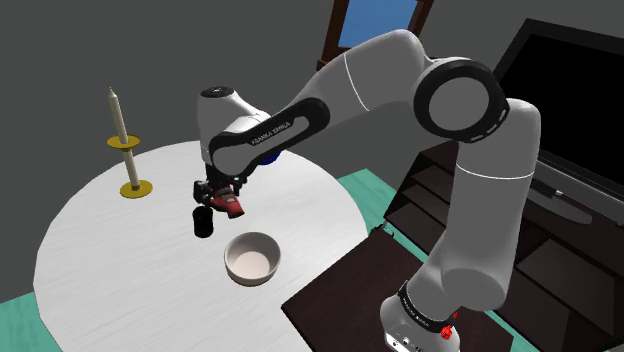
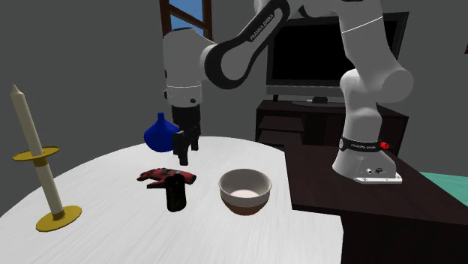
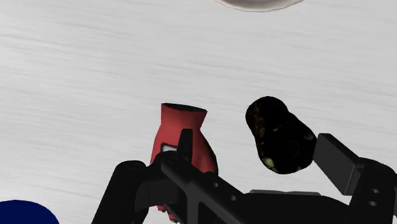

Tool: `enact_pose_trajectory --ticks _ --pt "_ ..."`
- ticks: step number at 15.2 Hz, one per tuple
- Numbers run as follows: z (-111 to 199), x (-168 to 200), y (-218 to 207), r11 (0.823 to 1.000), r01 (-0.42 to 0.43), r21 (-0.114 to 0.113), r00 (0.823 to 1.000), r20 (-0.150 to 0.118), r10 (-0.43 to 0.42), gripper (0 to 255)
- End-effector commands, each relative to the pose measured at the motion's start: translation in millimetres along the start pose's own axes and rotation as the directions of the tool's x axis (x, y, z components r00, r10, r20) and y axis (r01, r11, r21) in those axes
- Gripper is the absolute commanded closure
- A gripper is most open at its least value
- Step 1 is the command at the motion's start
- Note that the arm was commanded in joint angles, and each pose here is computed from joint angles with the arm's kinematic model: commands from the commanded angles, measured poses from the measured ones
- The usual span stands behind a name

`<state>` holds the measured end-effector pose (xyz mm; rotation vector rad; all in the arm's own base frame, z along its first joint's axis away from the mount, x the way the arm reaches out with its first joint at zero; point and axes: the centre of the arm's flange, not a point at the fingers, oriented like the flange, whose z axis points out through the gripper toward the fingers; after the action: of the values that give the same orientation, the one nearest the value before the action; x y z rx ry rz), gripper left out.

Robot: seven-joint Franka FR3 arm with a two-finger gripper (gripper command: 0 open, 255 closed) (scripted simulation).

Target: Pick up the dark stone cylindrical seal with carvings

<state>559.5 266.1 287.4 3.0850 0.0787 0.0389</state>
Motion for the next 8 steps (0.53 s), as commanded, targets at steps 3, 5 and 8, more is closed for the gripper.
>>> enact_pose_trajectory --ticks 3,5,8 --pt "29 25 -37 1.0 0.017 -0.004 1.0 -0.014 -0.017 0" --pt "37 32 -47 1.0 0.022 -0.005 1.0 -0.018 -0.023 0" --pt "53 32 -48 1.0 0.022 -0.005 1.0 -0.018 -0.023 0"
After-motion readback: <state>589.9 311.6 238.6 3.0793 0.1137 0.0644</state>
